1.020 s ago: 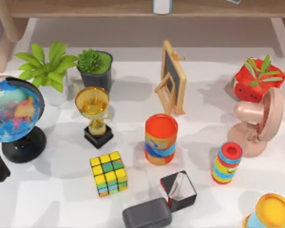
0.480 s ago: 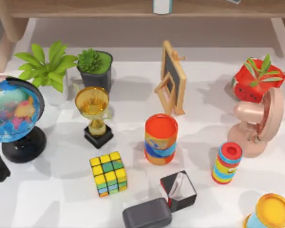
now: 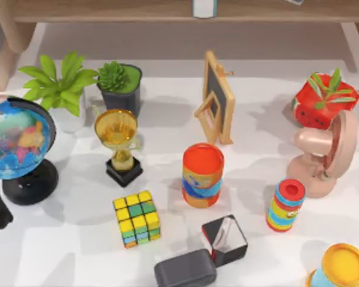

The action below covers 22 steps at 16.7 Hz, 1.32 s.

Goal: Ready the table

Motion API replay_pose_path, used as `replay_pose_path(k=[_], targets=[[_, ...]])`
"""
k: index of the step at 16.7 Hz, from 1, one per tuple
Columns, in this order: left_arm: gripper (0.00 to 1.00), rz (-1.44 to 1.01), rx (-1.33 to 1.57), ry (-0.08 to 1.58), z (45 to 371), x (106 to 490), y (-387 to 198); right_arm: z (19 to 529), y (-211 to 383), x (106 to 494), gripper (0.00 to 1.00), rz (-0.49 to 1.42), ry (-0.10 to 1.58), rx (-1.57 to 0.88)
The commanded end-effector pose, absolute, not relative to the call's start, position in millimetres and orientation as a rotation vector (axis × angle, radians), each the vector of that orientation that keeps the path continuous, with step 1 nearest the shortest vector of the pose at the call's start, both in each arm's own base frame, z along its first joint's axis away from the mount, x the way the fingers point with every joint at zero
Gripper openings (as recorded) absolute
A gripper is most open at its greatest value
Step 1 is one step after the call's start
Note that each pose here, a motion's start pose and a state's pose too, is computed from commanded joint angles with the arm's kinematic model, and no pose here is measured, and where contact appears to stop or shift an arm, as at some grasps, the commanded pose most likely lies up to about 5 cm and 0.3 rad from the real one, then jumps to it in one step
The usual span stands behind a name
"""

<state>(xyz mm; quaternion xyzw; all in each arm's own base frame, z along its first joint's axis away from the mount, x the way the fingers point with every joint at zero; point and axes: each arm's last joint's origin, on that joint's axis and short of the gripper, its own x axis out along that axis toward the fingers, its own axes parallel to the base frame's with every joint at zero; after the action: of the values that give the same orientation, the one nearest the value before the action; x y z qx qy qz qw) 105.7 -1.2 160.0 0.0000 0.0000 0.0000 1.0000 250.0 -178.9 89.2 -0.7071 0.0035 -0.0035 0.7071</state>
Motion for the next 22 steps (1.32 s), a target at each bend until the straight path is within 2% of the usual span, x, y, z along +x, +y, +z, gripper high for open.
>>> replay_pose_path(k=[4,5,14,22], targets=[[1.0,0.0,0.0,0.0,160.0,105.7,-1.2,89.2,-178.9,250.0,0.02,-0.008,0.008,-1.571],[1.0,0.0,0.0,0.0,160.0,105.7,-1.2,89.2,-178.9,250.0,0.0,-0.008,0.008,-1.571],[1.0,0.0,0.0,0.0,160.0,105.7,-1.2,87.8,-179.0,250.7,0.0,-0.004,0.013,-1.565],[1.0,0.0,0.0,0.0,160.0,105.7,-1.2,88.3,-180.0,312.4,0.0,-0.007,0.013,-1.566]])
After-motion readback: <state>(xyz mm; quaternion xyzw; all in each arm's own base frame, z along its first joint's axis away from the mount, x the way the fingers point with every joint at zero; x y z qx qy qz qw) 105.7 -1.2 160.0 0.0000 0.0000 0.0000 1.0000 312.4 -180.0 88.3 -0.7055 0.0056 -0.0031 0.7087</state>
